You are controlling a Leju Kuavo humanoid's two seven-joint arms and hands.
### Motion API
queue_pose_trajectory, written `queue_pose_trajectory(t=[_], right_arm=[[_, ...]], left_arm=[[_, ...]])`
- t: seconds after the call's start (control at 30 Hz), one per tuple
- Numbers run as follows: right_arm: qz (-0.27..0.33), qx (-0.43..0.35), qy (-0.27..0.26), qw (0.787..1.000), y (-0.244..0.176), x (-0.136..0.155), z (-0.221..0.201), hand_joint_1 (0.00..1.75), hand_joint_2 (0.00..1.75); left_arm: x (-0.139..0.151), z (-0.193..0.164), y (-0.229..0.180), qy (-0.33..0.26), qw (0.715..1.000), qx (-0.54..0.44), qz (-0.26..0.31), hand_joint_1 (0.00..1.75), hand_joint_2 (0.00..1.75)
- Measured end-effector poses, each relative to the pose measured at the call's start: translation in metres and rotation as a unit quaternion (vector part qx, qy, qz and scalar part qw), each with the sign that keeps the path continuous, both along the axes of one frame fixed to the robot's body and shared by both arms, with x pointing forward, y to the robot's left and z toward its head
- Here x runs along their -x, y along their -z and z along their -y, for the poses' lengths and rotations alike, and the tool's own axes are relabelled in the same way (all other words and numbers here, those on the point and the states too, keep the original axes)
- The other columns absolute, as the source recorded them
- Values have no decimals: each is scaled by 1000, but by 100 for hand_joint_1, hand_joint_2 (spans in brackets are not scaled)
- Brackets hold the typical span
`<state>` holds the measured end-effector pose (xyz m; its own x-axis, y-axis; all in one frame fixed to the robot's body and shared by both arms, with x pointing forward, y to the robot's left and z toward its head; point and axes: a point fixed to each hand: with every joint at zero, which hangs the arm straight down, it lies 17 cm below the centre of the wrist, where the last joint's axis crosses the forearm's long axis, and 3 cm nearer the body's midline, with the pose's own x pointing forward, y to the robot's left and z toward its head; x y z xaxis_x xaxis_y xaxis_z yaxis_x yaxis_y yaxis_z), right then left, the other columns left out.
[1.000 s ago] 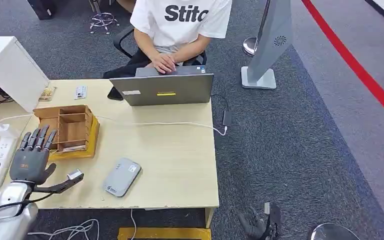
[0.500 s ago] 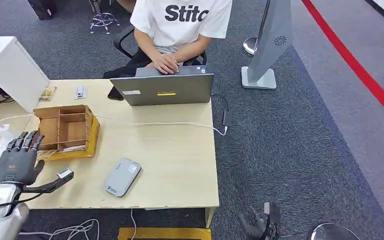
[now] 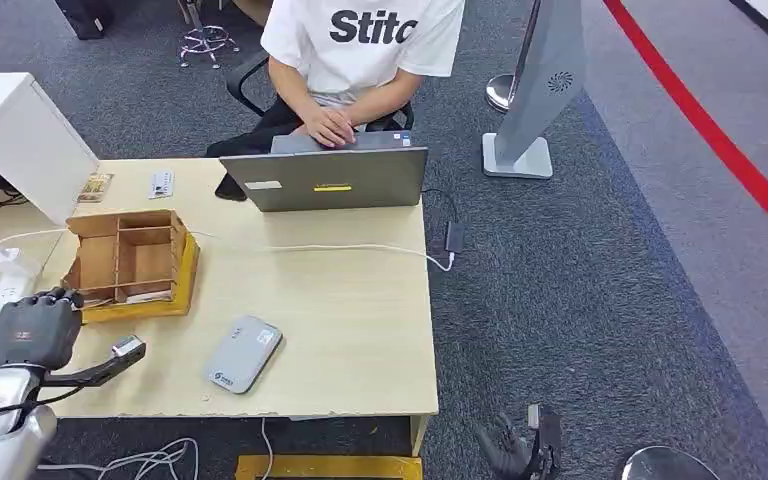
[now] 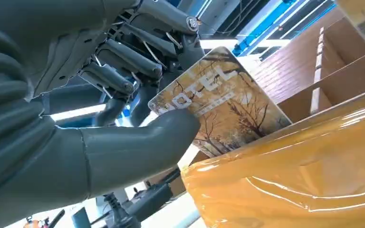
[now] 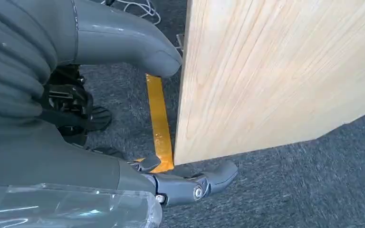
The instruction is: Pass the card to the sensor for recognition and then transmit it.
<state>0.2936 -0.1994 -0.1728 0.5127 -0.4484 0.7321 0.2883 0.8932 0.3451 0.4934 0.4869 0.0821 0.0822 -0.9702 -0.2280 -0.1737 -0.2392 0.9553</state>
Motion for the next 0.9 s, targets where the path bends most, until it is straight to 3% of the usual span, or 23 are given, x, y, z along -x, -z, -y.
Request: queue_pose_trajectory(t=[0.23,0.47,0.53,0.73,0.9], right_arm=[[-1,2,-5,1000,0,0,-2,0,175],[-1,4,-9,1000,0,-1,-3,0,175],[1,3,-2,1000,-1,-1,-1,0,175],[5,0,4,1000,-2,-1,0,0,175],[4,1,0,1000,-1,-1,-1,0,175]], left_arm=[[-1,-13,-10,-1,1000,-3,6,175,175],[-17,-7,-54,29,998,4,55,175,175],[-25,6,-84,57,994,18,94,175,175],[-46,25,-204,63,975,66,204,175,175],[-56,44,-261,87,965,54,240,175,175]])
